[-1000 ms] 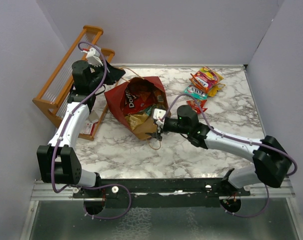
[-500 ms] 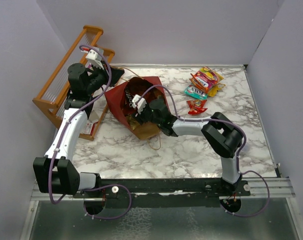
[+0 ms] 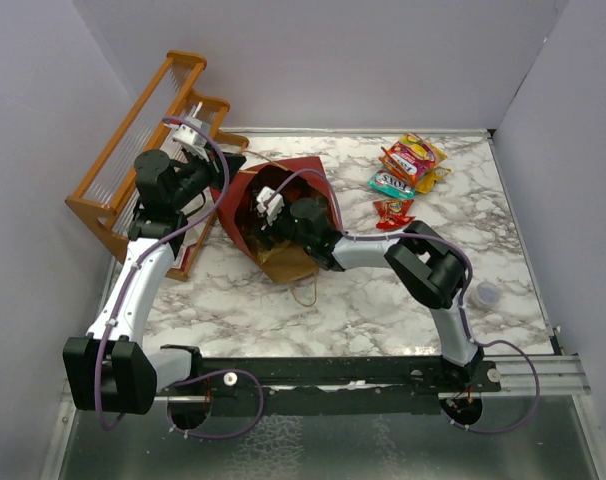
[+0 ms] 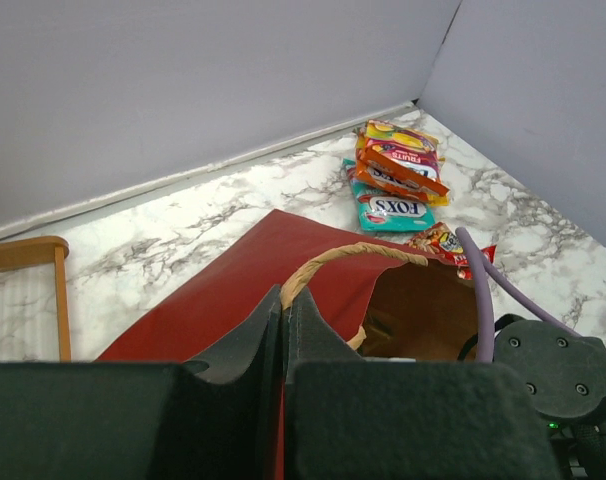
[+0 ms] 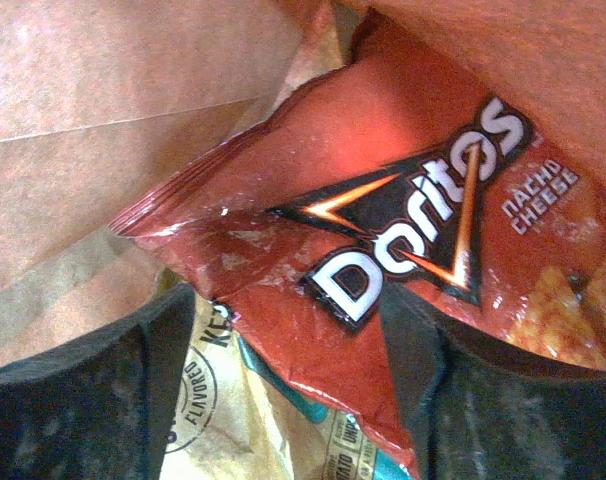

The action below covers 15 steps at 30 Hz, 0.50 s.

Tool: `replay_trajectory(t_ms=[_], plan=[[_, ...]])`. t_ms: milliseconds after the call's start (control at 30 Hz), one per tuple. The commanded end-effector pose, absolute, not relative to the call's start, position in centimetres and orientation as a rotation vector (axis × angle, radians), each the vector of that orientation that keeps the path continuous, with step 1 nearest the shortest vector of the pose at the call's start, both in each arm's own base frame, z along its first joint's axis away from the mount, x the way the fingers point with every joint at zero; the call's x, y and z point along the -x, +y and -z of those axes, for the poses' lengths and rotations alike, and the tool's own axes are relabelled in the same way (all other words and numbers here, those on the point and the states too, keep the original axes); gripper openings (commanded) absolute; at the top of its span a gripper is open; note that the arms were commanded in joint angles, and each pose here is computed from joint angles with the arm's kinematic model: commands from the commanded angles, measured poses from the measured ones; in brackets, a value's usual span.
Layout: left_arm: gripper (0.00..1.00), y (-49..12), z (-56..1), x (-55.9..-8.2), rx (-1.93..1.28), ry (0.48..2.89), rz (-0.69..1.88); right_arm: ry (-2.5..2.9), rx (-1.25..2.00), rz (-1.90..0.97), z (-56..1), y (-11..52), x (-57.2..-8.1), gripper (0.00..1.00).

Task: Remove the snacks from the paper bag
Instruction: Take out the snack from the paper bag.

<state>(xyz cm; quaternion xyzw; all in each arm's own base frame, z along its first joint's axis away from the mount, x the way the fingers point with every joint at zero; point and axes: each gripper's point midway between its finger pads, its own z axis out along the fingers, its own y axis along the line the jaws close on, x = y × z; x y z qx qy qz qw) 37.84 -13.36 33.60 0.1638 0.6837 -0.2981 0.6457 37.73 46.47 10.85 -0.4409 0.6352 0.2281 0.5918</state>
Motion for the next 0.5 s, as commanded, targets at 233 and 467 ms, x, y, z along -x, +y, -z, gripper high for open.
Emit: replay_trajectory(t_ms=[233, 467], plan=[[0.0, -13.4, -34.8, -37.2, -0.385, 1.462, 0.667, 1.401, 1.062, -0.435, -9.9, 49.3, -39.1, 0.89], [0.0, -13.4, -34.5, -37.0, -0.371, 1.462, 0.672, 1.401, 0.961, -0.372, -11.4, 49.6, -41.4, 0.76]])
